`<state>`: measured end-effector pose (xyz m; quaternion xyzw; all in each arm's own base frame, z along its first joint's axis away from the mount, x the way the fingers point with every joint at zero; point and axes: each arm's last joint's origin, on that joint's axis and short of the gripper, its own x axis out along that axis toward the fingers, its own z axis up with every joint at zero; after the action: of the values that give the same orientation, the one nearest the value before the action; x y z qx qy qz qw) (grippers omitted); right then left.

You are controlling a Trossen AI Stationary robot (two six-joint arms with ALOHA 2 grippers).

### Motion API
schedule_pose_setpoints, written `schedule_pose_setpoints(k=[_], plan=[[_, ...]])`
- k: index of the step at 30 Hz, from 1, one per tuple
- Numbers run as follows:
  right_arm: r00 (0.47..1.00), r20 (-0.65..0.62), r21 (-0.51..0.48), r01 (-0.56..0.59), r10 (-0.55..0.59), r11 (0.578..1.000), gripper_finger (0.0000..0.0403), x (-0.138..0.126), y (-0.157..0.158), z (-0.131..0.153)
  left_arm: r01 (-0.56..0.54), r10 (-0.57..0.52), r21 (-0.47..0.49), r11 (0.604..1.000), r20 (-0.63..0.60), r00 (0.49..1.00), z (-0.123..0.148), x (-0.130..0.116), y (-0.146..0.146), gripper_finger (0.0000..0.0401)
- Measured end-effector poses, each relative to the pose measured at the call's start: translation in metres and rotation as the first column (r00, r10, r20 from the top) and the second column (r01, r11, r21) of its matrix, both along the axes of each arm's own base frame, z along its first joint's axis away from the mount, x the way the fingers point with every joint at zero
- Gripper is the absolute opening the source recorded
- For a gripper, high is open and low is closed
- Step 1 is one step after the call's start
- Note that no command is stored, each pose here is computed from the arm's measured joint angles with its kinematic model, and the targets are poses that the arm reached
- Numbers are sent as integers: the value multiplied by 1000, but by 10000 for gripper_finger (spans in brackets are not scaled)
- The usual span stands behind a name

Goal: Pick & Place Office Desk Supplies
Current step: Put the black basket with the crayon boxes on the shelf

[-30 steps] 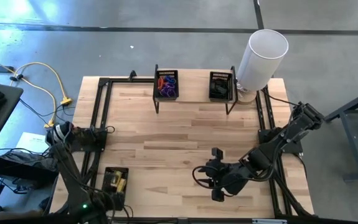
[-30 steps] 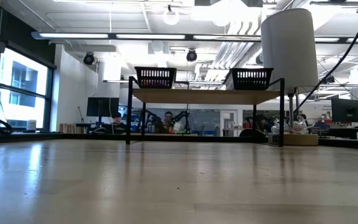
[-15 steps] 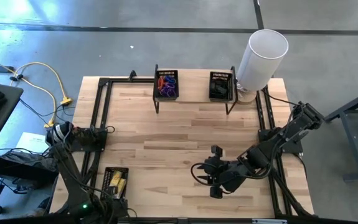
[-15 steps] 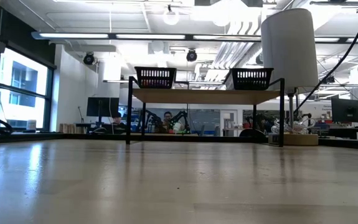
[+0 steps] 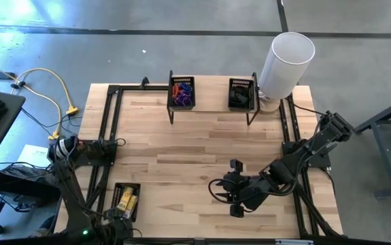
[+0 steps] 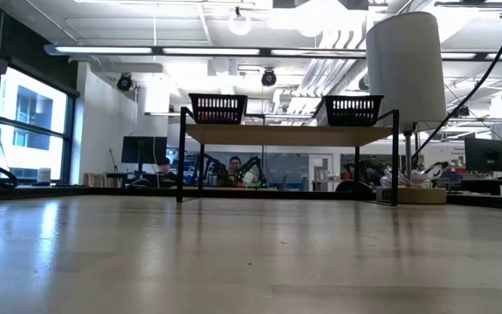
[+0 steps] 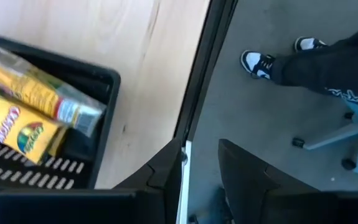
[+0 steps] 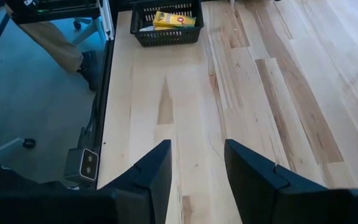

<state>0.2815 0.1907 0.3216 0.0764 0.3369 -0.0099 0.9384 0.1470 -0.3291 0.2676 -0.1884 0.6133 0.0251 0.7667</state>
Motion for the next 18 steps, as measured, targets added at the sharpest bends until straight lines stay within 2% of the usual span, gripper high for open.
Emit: schedule_pose_setpoints(k=[3,9,14,18], plan=[[1000,-4,-1,-2,2,1000,136,0,0,0,-12,12,32,999,5,1000,-6,-7,-4,101],[1000,-5,0,4,-4,1000,136,1,-2,0,30,-26,170,985,-28,999,-22,-15,-5,101],[1000,2,1,5,-5,1000,136,3,-3,0,-30,51,312,950,-60,997,-32,-17,4,101],[1000,1,3,2,-2,1000,136,3,-3,0,-41,63,314,949,-60,996,-39,-16,0,101]])
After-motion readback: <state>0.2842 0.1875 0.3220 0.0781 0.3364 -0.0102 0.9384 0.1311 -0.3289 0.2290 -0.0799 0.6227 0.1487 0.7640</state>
